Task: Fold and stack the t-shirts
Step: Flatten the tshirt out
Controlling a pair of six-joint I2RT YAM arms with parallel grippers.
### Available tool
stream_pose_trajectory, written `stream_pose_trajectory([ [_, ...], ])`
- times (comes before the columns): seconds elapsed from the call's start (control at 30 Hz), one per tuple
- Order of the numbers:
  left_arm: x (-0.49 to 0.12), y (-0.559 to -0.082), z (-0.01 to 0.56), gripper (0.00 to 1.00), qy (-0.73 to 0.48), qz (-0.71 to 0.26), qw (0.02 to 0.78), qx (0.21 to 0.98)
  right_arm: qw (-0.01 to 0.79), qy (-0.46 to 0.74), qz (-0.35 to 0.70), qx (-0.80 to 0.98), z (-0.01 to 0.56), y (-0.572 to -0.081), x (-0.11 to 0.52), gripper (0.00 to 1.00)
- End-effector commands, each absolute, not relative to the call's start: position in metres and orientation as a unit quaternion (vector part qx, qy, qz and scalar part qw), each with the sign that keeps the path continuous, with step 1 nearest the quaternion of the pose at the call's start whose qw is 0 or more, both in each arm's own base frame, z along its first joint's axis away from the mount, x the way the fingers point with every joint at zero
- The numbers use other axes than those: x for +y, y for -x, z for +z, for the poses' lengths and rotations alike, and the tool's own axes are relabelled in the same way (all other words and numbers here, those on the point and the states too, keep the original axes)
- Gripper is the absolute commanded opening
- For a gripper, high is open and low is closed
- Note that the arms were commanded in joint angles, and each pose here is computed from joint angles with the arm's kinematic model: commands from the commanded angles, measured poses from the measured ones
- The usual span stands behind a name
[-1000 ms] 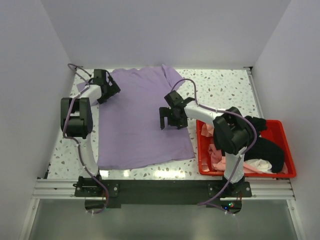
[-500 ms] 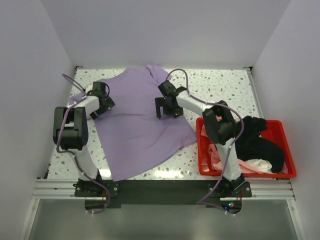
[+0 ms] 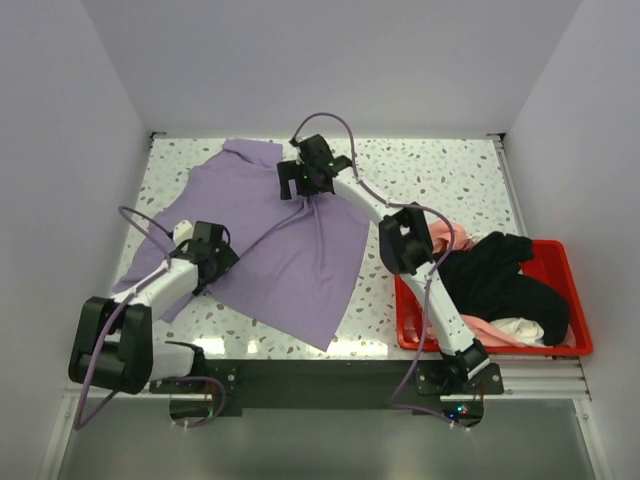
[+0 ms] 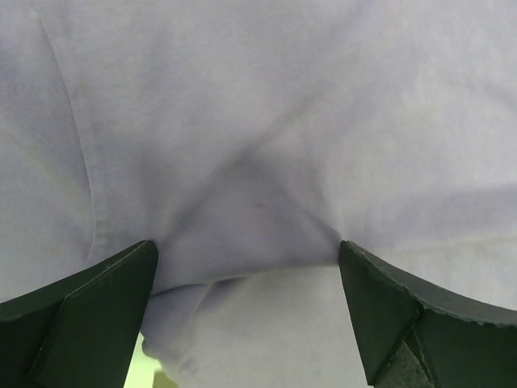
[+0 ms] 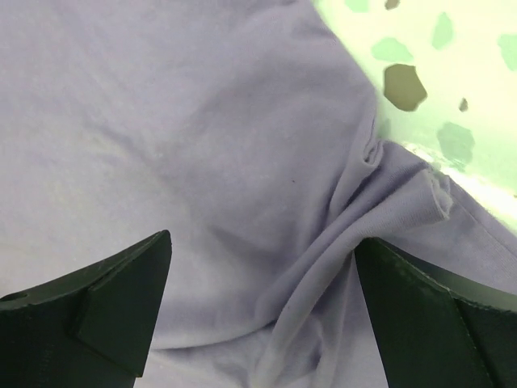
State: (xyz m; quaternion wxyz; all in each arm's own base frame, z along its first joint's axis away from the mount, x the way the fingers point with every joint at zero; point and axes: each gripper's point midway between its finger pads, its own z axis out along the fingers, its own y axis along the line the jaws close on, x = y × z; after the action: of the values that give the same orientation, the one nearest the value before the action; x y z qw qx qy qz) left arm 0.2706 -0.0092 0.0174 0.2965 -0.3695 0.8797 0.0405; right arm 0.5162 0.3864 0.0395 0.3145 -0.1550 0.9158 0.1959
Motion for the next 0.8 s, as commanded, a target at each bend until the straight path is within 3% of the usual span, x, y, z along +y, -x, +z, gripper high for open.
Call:
stream_pose_trajectory([
  [0.0,-0.032,-0.226,0.008,1.0,0.392,0.012,0.225,0.892,0.311,0.195,0.238,0.899,0.048,-0.512,0.403,0.99],
  [0.17,-0.012,-0.252,0.076,1.0,0.394,0.023,0.332,0.857,0.357,0.199,0.229,0.883,0.152,-0.494,0.382,0.99],
  [0.23,-0.001,-0.266,0.111,1.0,0.4,0.033,0.381,0.833,0.344,0.188,0.199,0.898,0.148,-0.48,0.36,0.99],
  [0.3,0.0,-0.278,0.129,1.0,0.391,0.027,0.406,0.826,0.357,0.164,0.204,0.897,0.182,-0.464,0.346,0.99],
  [0.4,-0.01,-0.305,0.146,1.0,0.369,0.006,0.422,0.828,0.322,0.148,0.219,0.909,0.175,-0.423,0.333,0.99],
  [0.43,-0.013,-0.317,0.156,1.0,0.359,-0.001,0.436,0.825,0.284,0.149,0.213,0.923,0.144,-0.4,0.326,0.99],
  [0.5,-0.012,-0.337,0.157,1.0,0.351,0.008,0.431,0.831,0.281,0.153,0.227,0.92,0.143,-0.373,0.329,0.99],
  [0.6,-0.008,-0.364,0.151,1.0,0.327,0.014,0.411,0.851,0.228,0.154,0.219,0.936,0.095,-0.321,0.318,0.99],
  [0.77,0.013,-0.385,0.116,1.0,0.343,0.023,0.372,0.862,0.191,0.156,0.192,0.95,0.06,-0.302,0.305,0.99],
])
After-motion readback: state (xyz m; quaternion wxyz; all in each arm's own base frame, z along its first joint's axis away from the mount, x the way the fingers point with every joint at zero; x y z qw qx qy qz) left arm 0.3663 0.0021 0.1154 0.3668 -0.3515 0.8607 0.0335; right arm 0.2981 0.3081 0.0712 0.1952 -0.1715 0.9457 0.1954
